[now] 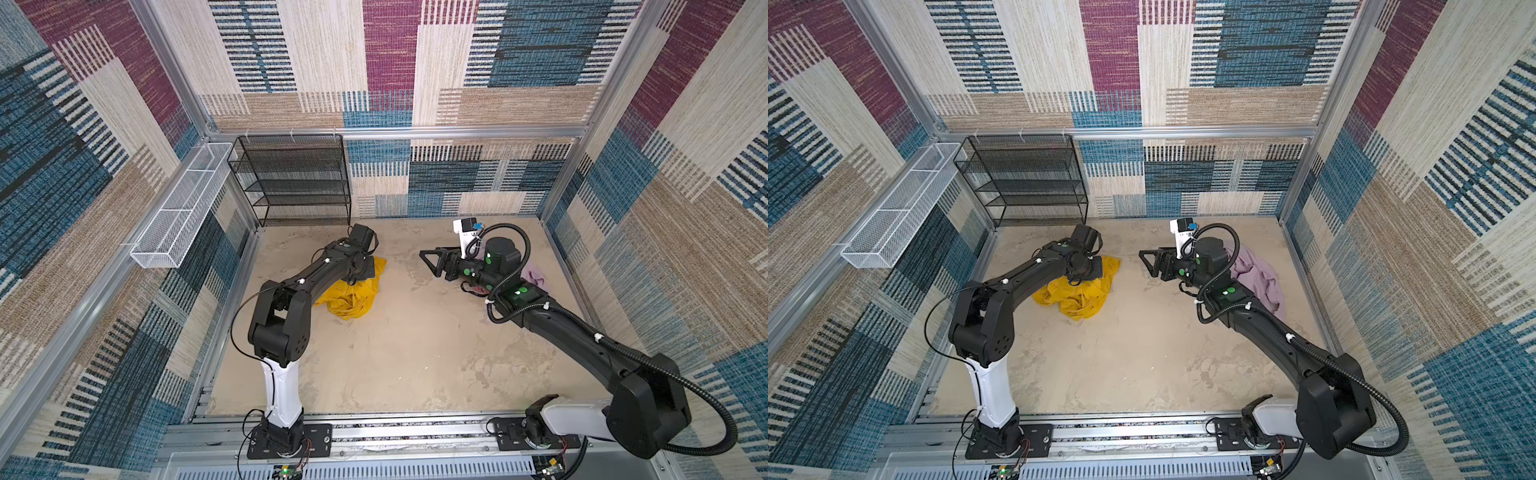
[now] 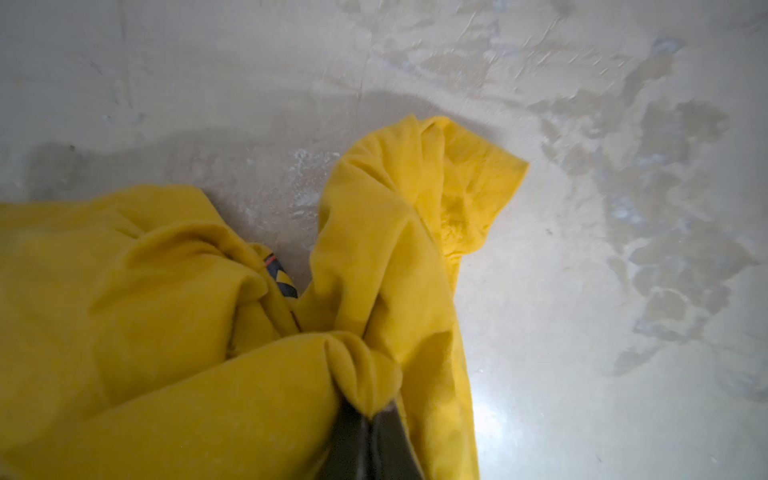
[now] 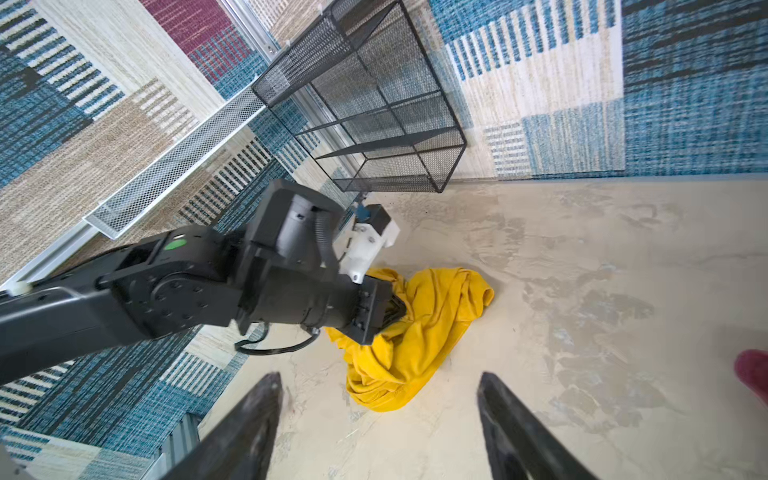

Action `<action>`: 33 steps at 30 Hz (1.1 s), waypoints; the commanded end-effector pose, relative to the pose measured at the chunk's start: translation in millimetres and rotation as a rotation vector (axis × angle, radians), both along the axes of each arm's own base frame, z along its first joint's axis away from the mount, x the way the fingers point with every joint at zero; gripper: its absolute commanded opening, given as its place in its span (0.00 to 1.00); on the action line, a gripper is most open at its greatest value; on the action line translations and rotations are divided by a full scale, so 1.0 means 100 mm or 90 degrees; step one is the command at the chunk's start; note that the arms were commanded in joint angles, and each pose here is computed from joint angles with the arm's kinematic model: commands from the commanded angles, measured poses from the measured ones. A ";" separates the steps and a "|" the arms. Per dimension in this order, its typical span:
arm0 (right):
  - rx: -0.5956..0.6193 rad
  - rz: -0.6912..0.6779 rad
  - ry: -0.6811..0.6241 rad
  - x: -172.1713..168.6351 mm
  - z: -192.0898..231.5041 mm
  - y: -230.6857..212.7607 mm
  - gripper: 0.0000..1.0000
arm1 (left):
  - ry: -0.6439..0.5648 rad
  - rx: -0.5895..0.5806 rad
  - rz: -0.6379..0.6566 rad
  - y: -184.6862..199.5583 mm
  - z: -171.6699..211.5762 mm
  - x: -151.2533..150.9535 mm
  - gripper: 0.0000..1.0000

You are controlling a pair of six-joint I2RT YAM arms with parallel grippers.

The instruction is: Pick out a specific cloth from the pile

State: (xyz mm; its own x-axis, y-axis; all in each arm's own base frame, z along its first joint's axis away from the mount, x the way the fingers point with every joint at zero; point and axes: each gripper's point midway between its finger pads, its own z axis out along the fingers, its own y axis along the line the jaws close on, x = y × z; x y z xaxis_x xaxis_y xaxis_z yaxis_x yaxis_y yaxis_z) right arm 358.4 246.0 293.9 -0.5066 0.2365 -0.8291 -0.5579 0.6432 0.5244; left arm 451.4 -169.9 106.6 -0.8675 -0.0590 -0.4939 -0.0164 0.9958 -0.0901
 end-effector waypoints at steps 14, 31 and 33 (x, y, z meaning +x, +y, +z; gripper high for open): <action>-0.048 -0.107 -0.036 0.06 0.09 -0.40 0.77 | -0.169 -0.029 -0.008 0.15 1.04 -0.23 0.33; -0.141 -0.257 -0.061 0.30 -0.08 -1.17 0.90 | -0.233 0.035 0.024 0.63 1.28 -0.65 0.64; -0.162 -0.291 -0.046 0.37 -0.18 -1.33 1.00 | -0.228 0.041 0.049 0.75 1.20 -0.67 0.66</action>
